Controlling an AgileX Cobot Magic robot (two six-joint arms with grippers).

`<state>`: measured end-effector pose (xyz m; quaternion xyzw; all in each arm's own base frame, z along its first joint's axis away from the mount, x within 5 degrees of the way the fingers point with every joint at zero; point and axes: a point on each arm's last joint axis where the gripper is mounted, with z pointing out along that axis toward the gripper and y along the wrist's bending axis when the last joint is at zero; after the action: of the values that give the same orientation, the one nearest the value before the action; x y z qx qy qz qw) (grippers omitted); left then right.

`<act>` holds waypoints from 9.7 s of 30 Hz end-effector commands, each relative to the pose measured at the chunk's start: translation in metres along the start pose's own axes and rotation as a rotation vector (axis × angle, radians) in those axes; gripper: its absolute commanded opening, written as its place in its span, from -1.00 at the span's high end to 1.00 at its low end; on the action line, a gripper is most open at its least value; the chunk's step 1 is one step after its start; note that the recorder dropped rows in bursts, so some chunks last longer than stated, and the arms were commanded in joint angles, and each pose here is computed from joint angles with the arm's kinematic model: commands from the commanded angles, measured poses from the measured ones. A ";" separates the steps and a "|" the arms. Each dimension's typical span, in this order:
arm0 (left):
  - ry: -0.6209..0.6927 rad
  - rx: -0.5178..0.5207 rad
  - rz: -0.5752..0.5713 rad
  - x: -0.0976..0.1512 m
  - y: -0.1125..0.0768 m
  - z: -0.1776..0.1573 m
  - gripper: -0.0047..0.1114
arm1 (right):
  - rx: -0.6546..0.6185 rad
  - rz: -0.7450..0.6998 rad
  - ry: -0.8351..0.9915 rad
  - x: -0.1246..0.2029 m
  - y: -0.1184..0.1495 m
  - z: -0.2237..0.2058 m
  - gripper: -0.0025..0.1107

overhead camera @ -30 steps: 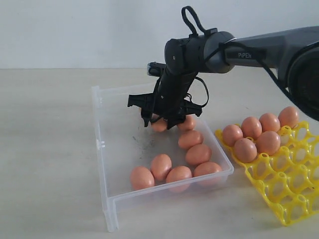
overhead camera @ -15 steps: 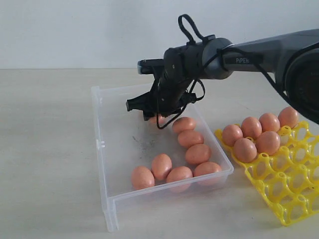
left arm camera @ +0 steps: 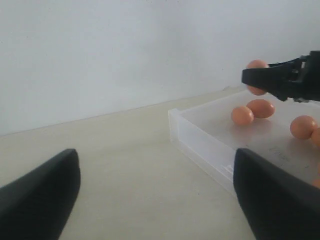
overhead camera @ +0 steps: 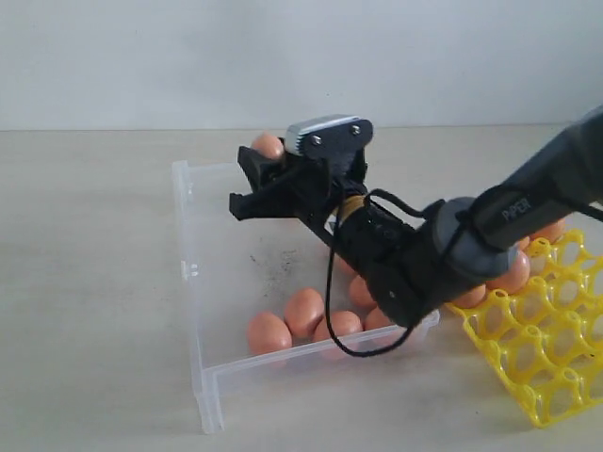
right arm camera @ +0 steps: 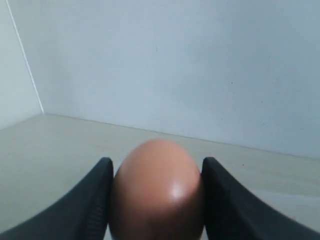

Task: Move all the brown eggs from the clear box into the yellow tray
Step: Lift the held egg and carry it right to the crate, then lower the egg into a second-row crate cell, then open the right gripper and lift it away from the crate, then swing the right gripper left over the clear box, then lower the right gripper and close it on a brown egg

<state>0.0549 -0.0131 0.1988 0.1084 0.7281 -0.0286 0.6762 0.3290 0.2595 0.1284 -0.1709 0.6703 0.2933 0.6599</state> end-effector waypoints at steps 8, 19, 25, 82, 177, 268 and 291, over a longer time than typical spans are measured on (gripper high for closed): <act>-0.008 0.004 -0.014 0.000 0.000 0.000 -0.42 | 0.155 -0.062 0.036 -0.016 -0.011 -0.080 0.96; -0.008 0.004 -0.014 0.000 0.000 0.000 -0.42 | 0.560 -0.058 0.152 -0.036 -0.040 -0.230 0.96; -0.008 0.004 -0.014 0.000 0.000 0.000 -0.42 | 0.866 0.030 0.145 -0.035 -0.068 -0.267 0.96; -0.008 0.004 -0.014 0.000 0.000 0.000 -0.42 | 0.664 0.083 0.276 0.004 -0.138 -0.219 0.96; -0.008 0.004 -0.014 0.000 0.000 0.000 -0.42 | -0.088 0.191 0.440 -0.180 -0.002 -0.138 0.10; -0.008 0.004 -0.014 0.000 0.000 0.000 -0.42 | 0.194 -1.783 0.520 -0.147 0.076 0.045 0.96; -0.008 0.004 -0.014 0.000 0.000 0.000 -0.42 | 0.126 -0.103 1.082 -0.115 -0.045 0.046 0.37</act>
<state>0.0549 -0.0130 0.1989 0.1083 0.7279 -0.0285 0.6765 0.3941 0.2349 0.2435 -0.2827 0.9245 0.0832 0.2418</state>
